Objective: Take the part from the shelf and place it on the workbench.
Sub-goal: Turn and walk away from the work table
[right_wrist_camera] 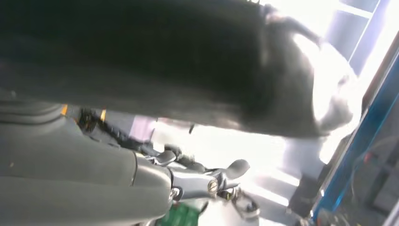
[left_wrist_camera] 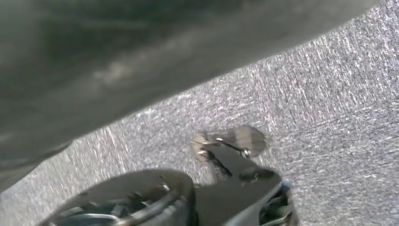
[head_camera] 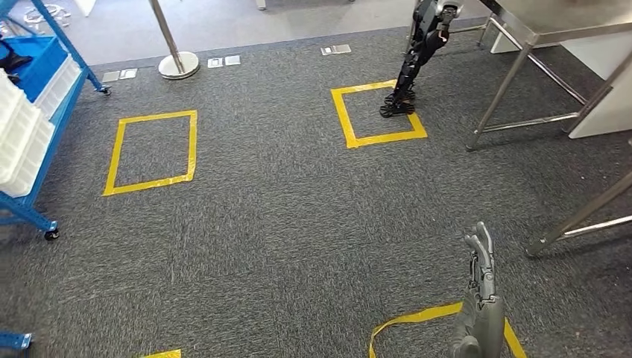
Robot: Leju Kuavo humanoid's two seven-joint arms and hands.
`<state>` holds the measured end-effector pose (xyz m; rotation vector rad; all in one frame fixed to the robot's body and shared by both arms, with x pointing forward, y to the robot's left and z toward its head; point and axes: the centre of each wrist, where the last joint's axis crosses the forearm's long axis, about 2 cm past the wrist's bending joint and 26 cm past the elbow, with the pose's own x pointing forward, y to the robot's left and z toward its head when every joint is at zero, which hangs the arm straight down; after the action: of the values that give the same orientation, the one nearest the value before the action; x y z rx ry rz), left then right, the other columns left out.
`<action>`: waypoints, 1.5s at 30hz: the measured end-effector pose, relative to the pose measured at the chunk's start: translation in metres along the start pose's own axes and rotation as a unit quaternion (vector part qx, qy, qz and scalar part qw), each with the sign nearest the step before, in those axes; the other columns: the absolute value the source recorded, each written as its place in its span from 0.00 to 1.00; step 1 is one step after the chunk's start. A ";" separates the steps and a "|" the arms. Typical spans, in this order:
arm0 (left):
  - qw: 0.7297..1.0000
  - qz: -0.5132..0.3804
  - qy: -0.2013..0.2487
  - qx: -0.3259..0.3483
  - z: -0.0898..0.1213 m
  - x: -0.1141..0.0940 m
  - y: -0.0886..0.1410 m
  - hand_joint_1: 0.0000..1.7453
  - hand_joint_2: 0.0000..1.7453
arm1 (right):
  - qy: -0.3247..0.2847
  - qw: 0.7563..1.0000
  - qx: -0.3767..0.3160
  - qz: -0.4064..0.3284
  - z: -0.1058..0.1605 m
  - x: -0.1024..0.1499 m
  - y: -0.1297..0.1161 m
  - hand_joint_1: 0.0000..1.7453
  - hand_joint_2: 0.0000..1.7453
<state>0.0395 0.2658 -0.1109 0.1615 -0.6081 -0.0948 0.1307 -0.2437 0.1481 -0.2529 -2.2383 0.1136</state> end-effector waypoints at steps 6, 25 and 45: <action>1.000 0.000 0.006 0.002 -0.001 0.001 0.001 0.00 0.00 | 0.002 1.000 0.001 0.002 0.000 -0.001 0.000 0.00 0.00; 1.000 -0.002 0.018 0.022 -0.002 -0.001 0.010 0.00 0.00 | 0.001 1.000 0.003 0.016 0.002 -0.003 0.000 0.00 0.00; 0.993 0.068 0.064 -0.078 -0.002 -0.004 0.016 0.00 0.00 | 0.004 1.000 0.018 0.011 0.000 -0.010 0.000 0.00 0.00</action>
<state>0.0386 0.2820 -0.1121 -0.0256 -0.4800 0.0007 0.1370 -0.2463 0.1401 -0.2571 -2.2232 0.1641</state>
